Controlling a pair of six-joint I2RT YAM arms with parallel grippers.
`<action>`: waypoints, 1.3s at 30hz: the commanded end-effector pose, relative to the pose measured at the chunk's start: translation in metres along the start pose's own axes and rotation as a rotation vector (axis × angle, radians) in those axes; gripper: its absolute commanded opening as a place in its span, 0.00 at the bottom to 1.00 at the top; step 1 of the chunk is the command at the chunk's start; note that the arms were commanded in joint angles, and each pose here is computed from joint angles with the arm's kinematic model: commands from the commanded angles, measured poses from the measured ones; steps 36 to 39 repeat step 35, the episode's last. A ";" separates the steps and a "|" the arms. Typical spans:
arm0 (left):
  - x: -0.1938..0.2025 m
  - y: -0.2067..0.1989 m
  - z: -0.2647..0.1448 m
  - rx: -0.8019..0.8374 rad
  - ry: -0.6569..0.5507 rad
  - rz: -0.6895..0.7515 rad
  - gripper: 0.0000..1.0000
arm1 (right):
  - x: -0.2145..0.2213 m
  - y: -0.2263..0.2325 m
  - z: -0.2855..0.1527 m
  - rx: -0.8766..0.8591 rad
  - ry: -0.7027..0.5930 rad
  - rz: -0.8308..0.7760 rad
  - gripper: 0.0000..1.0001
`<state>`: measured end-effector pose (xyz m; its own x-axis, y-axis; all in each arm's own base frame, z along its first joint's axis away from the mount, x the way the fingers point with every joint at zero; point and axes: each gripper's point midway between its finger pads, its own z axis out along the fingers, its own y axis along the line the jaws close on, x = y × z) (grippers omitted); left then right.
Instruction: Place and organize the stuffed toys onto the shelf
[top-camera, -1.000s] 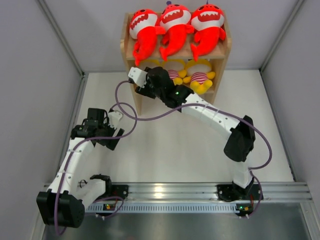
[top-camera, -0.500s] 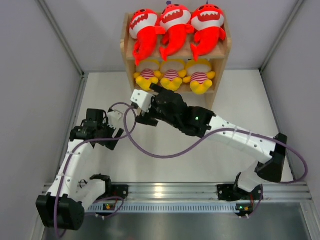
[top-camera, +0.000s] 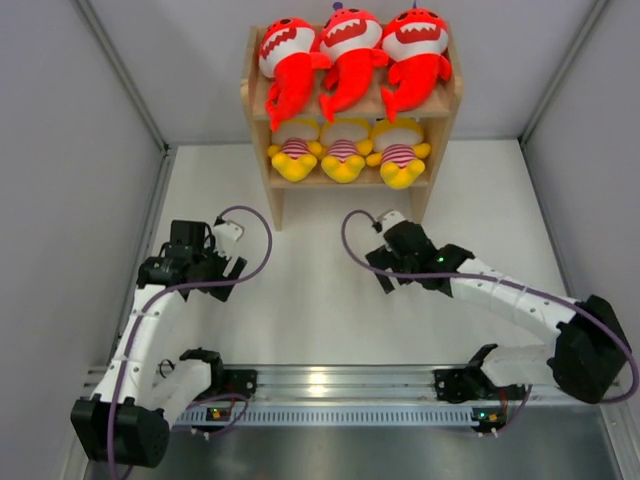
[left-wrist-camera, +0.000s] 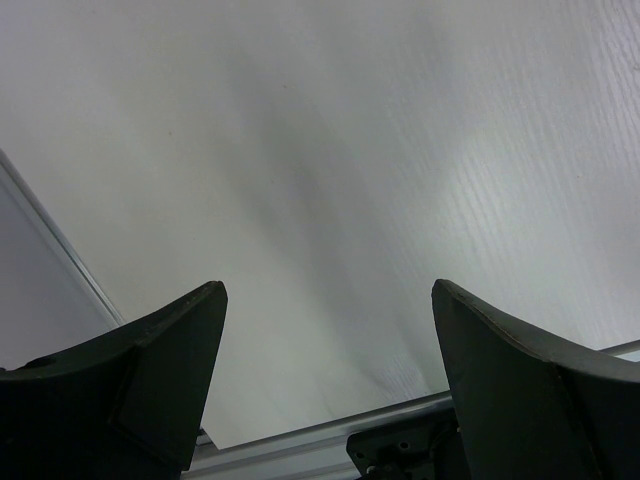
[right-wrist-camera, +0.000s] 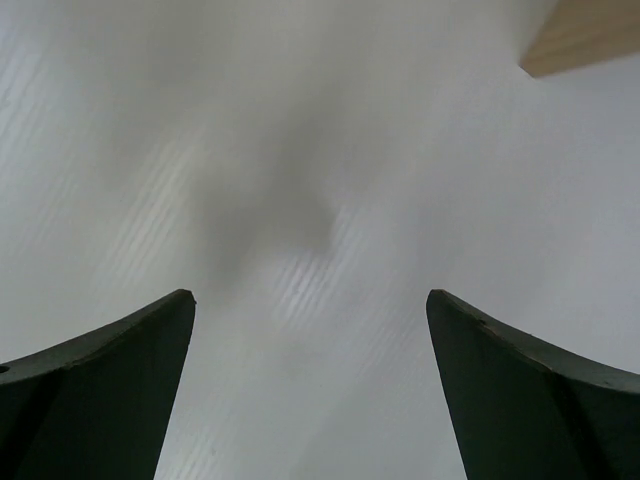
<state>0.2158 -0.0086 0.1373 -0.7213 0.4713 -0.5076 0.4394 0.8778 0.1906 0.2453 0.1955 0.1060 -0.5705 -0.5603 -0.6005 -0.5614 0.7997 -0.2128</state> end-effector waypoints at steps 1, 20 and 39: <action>-0.004 0.004 -0.003 -0.026 -0.038 -0.011 0.90 | -0.005 -0.056 -0.018 0.127 -0.124 0.340 0.99; 0.000 0.003 0.003 -0.024 -0.020 -0.009 0.90 | 0.105 -0.229 -0.066 0.750 -0.182 1.006 0.99; -0.001 0.002 0.003 -0.017 -0.025 -0.006 0.90 | 0.094 -0.225 -0.066 0.692 -0.255 0.984 0.99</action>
